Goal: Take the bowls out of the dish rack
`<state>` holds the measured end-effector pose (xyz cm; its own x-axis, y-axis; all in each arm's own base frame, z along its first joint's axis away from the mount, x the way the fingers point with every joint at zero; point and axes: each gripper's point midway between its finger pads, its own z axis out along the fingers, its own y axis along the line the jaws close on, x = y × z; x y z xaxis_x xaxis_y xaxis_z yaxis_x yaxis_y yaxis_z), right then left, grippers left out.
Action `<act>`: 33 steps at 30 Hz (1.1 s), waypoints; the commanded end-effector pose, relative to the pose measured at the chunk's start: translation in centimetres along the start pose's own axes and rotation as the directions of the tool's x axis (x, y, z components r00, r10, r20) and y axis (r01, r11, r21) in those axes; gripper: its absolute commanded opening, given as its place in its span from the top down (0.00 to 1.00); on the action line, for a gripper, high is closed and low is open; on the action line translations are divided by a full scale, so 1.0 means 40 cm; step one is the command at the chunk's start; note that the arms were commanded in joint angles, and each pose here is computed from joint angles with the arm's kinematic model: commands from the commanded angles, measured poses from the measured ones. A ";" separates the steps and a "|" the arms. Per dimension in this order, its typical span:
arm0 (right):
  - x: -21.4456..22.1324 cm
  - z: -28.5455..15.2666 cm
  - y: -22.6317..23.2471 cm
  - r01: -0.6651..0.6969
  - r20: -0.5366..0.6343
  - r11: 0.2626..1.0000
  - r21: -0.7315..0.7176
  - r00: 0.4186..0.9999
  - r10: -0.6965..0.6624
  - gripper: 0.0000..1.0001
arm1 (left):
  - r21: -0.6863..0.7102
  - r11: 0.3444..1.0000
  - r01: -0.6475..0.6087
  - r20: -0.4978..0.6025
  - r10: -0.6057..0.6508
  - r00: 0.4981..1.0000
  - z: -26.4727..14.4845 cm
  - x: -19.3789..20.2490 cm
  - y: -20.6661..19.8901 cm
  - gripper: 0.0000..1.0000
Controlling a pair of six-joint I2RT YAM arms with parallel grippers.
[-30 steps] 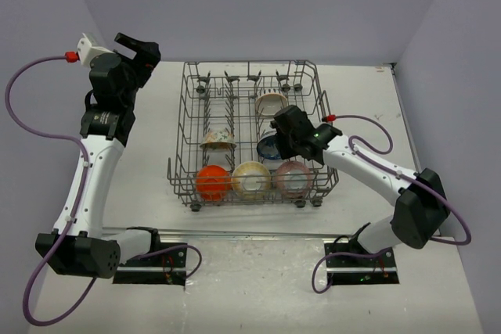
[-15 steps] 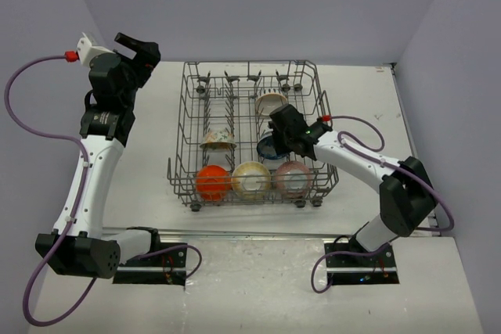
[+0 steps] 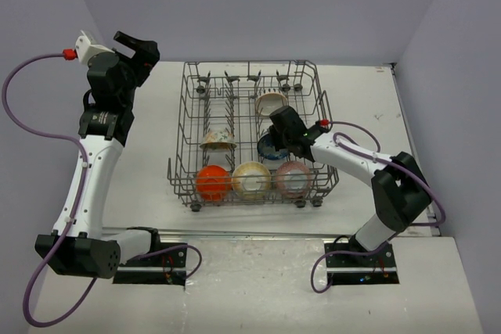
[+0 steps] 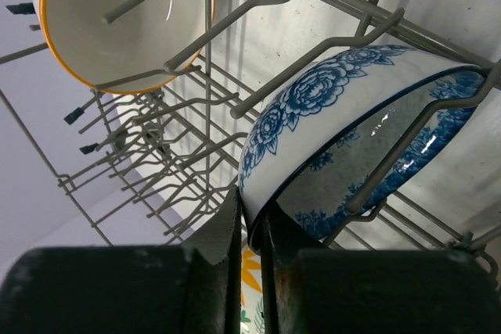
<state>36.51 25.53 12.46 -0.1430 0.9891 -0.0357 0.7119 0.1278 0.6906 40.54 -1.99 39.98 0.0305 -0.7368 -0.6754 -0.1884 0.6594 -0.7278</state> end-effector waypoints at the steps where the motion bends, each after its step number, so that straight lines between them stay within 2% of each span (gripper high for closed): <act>1: -0.019 0.009 -0.044 0.024 0.027 0.999 0.042 0.999 -0.025 0.97 | 0.033 0.999 -0.011 0.049 0.010 0.999 -0.017 -0.050 -0.030 0.02; 2: -0.022 0.009 -0.050 0.027 0.027 0.999 0.044 0.999 -0.028 1.00 | 0.027 1.000 -0.008 0.044 0.007 0.999 -0.016 -0.043 -0.023 0.02; 10: -0.042 -0.025 -0.053 0.046 0.021 0.999 -0.015 0.999 -0.046 1.00 | -0.025 0.999 -0.032 -0.016 0.032 0.999 0.000 0.015 0.032 0.04; 13: -0.054 -0.036 -0.061 0.046 0.020 0.998 -0.041 0.999 -0.046 1.00 | -0.080 0.996 -0.044 -0.054 0.040 0.998 0.005 0.054 0.081 0.05; 20: -0.068 -0.071 -0.043 0.046 0.008 0.991 -0.129 0.999 -0.045 1.00 | -0.295 0.944 -0.146 -0.226 0.079 0.971 0.012 0.178 0.247 0.19; 25: -0.042 -0.075 -0.019 0.085 -0.038 0.971 -0.224 0.995 -0.096 1.00 | -0.332 0.932 -0.143 -0.222 0.071 0.973 -0.004 0.203 0.296 0.19; 31: 0.014 -0.078 0.030 0.193 -0.078 0.894 -0.403 0.967 -0.244 1.00 | -0.326 0.930 -0.169 -0.261 0.083 0.962 0.001 0.223 0.302 0.18; 33: 0.030 -0.093 0.062 0.180 -0.093 0.862 -0.474 0.963 -0.253 1.00 | -0.329 0.925 -0.189 -0.283 0.095 0.955 0.005 0.234 0.311 0.18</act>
<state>34.19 24.63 13.13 -0.3188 0.9405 -0.1180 0.4634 0.2633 0.8461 38.65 -1.20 24.22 -0.2596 -0.7072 -0.6576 -0.5055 0.6798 -0.5314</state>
